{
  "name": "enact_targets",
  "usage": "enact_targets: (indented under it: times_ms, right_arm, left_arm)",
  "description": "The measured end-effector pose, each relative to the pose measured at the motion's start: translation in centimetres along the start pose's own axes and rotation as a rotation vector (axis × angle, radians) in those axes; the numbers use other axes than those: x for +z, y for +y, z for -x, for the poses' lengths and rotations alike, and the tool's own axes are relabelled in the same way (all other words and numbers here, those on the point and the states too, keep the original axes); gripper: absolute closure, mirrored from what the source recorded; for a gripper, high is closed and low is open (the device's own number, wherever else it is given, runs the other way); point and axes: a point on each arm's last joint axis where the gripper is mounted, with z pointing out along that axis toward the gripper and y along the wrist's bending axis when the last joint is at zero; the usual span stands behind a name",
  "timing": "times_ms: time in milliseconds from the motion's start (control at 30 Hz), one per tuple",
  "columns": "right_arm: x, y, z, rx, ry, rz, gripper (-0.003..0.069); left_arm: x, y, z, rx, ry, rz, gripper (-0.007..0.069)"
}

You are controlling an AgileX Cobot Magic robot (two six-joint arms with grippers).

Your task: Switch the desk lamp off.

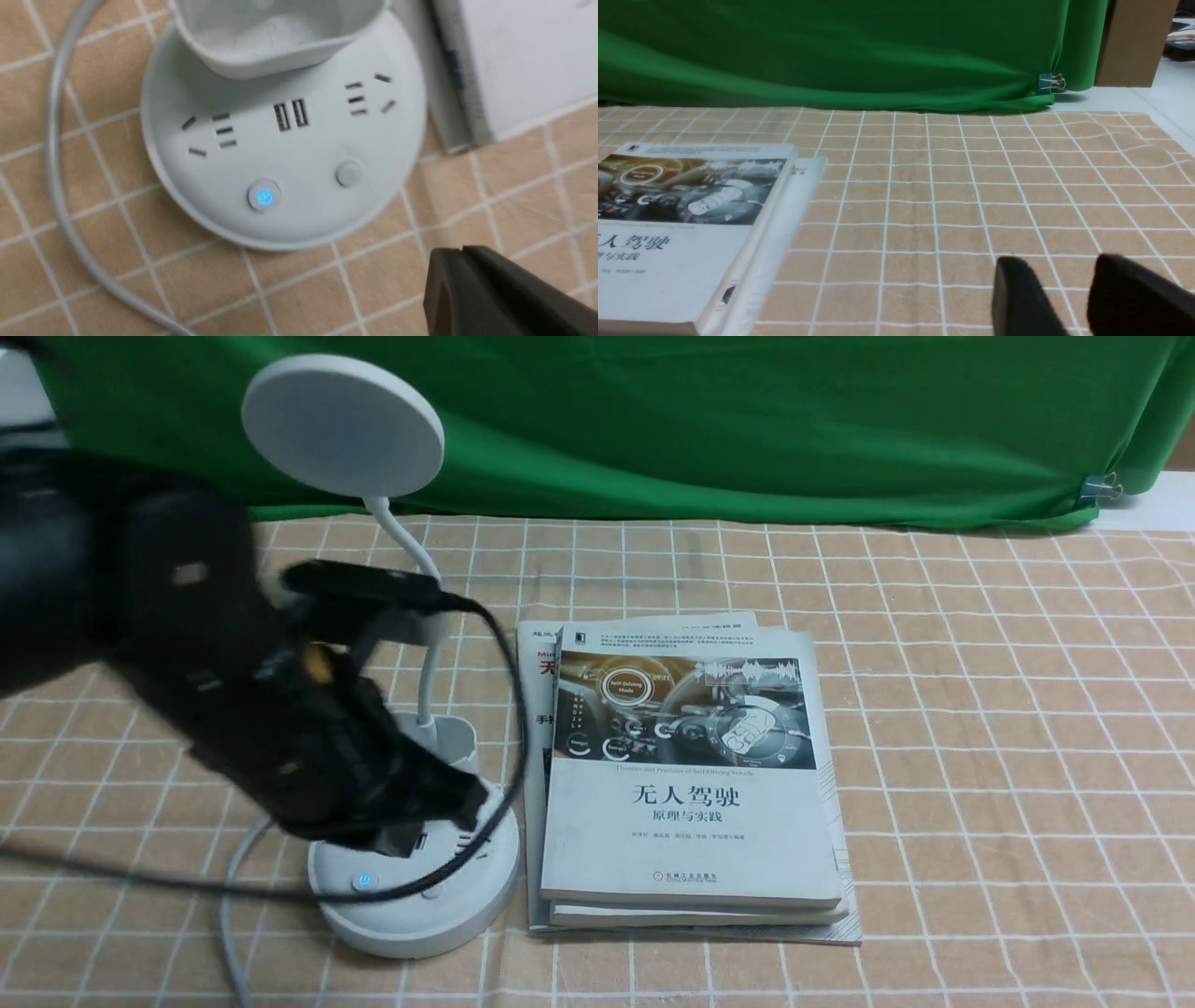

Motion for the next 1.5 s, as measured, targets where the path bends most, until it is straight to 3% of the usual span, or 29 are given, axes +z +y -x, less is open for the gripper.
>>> enact_targets:
  times_ms: [233,467,767,1333,1500]
  right_arm:
    - [0.0,0.0,0.0,0.0,0.0,0.0,0.0417]
    - [0.0,0.0,0.0,0.0,0.0,0.0,0.0417]
    - [0.0,0.0,0.0,0.0,0.0,0.0,0.0417]
    - [0.0,0.0,0.0,0.0,0.0,0.0,0.0417]
    - [0.0,0.0,0.0,0.0,0.0,0.0,0.0417]
  left_arm:
    - [-4.1,-0.1,-6.6,-0.011,-0.291,-0.023,0.0629]
    - [-4.9,0.6,-13.7,-0.028,-0.644,-0.039,0.0629]
    - [-3.7,1.4,-18.0,-0.031,-0.92,-0.037,0.0629]
    - [-2.8,1.6,-18.5,-0.035,-0.913,-0.032,0.0629]
    - [-2.7,1.7,-18.6,0.045,-0.904,0.019,0.0629]
